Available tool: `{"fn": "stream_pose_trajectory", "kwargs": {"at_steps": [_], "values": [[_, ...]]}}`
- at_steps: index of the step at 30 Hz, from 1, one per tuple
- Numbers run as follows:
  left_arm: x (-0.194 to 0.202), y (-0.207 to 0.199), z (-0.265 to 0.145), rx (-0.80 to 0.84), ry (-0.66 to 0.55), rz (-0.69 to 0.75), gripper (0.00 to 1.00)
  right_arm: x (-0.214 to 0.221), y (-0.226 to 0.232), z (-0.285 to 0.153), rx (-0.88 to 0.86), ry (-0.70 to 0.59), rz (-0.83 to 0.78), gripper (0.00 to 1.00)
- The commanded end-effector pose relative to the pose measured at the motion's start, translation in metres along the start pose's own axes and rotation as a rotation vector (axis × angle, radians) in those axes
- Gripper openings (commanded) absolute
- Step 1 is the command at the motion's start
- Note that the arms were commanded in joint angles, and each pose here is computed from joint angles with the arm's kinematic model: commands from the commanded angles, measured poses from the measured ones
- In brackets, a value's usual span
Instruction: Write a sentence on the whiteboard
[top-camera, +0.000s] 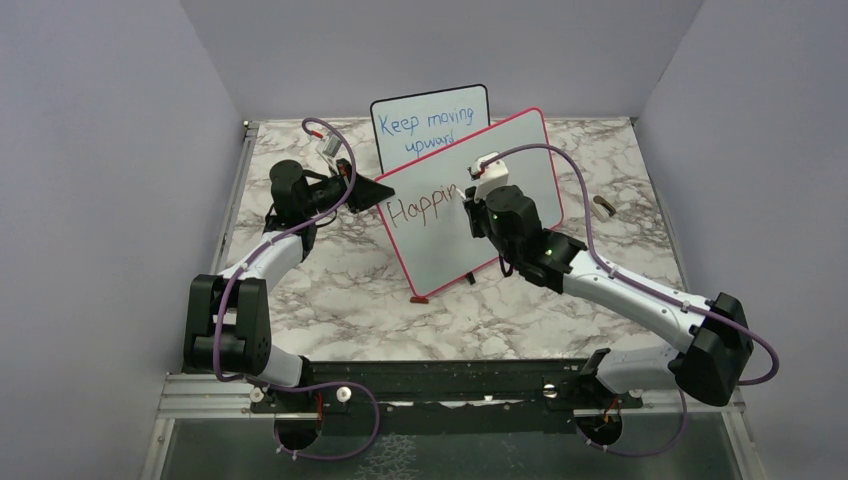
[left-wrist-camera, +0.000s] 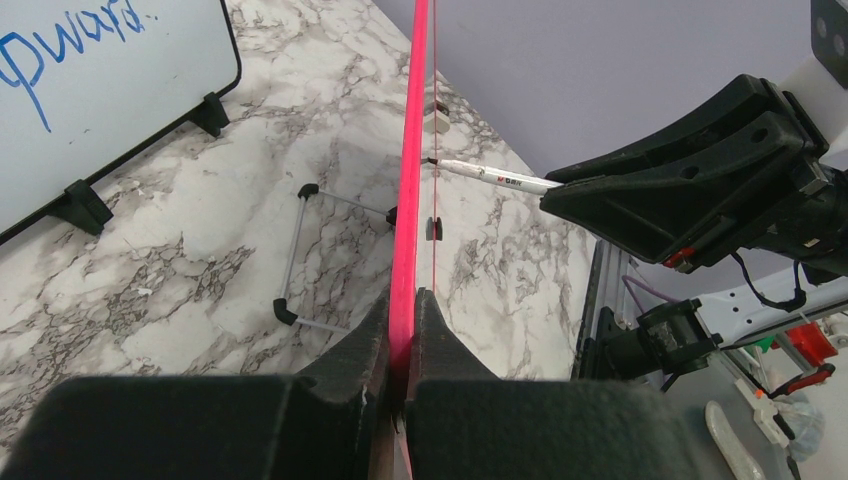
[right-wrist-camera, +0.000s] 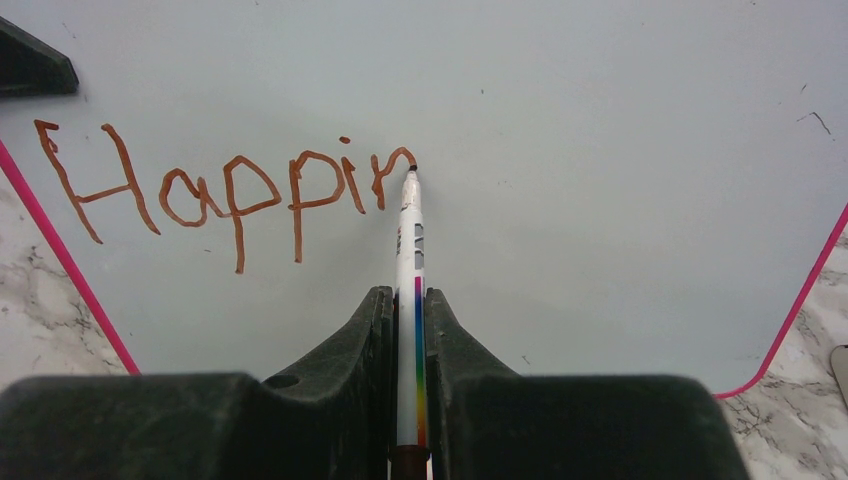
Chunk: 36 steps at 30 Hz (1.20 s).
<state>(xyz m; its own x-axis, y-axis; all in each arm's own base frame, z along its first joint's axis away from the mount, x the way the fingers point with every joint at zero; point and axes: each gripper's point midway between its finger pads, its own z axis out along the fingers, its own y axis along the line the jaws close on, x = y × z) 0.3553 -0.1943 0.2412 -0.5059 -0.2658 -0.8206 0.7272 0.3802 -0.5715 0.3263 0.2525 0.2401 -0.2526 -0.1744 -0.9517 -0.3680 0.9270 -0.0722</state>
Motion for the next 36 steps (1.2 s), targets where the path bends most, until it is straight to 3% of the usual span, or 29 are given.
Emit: {"fn": "stream_pose_trajectory", "kwargs": {"at_steps": [1,17,36], "values": [[0.014,0.011,0.001,-0.013,0.038,-0.003,0.0,0.012,-0.003,-0.004,0.001,0.042,0.005,0.01],[0.014,0.011,0.001,-0.015,0.039,-0.004,0.0,0.018,-0.004,-0.007,-0.001,0.058,0.012,0.01],[0.014,0.011,0.001,-0.016,0.042,-0.002,0.0,-0.018,-0.012,-0.009,0.003,-0.066,0.038,0.01]]}}
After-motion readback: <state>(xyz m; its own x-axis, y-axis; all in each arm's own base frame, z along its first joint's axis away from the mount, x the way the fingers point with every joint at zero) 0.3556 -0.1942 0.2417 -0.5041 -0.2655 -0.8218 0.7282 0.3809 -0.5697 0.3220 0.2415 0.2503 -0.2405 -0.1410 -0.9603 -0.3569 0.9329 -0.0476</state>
